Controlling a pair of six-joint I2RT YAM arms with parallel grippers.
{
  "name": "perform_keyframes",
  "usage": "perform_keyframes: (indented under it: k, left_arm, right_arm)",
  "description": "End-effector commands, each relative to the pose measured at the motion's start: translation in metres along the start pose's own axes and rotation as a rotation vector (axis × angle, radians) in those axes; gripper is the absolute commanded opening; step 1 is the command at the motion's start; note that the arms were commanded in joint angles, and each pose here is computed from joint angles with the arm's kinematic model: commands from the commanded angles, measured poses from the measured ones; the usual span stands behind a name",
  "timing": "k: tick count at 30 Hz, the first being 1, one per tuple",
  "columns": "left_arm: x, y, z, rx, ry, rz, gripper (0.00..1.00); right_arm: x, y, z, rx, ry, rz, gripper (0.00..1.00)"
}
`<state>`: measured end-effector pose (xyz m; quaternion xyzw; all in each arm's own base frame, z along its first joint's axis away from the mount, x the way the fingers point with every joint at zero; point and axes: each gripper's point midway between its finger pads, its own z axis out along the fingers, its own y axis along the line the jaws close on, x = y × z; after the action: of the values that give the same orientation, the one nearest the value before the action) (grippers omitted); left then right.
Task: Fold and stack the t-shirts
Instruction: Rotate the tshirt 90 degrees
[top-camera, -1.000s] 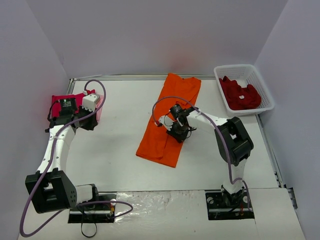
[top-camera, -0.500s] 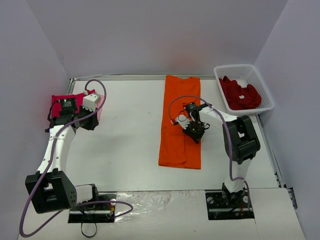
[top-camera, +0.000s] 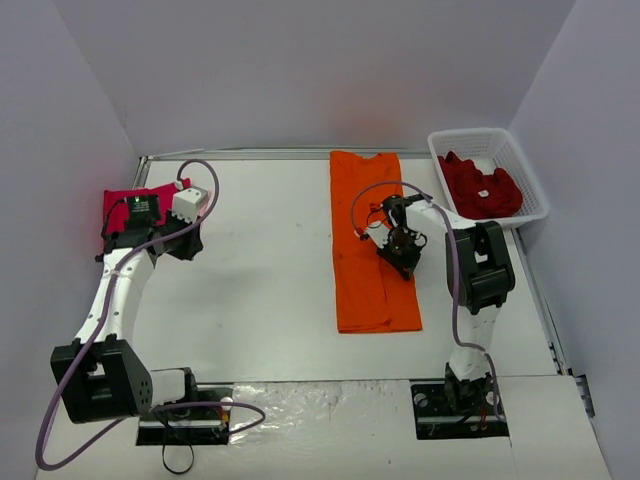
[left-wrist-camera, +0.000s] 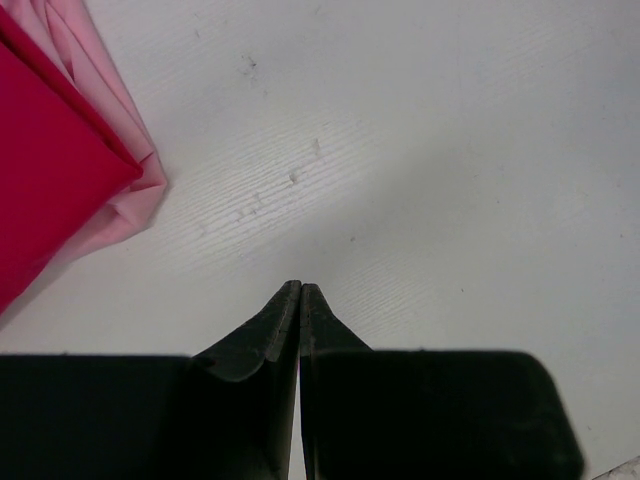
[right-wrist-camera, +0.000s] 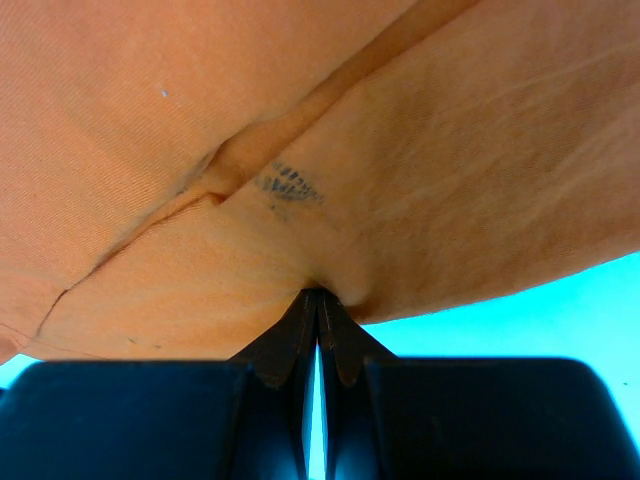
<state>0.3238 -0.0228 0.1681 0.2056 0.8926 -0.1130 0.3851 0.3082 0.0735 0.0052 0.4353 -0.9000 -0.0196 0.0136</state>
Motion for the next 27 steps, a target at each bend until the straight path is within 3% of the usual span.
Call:
perform_keyframes:
  k: [1,19,27]
  left_arm:
    - [-0.011,-0.002,-0.002,0.005,-0.023,0.017,0.02]
    - [-0.008,-0.002,0.002,0.007,-0.006,0.021,0.02]
    - [-0.007,-0.003,0.005,0.021,-0.001,0.021,0.03]
  right_arm:
    - [0.003,-0.012,0.016,0.018,0.038,-0.013,0.00]
    - [-0.026,-0.032,0.046,-0.031,0.088,-0.021,0.00]
    - [-0.005,-0.004,0.028,-0.128,0.110,-0.046,0.00]
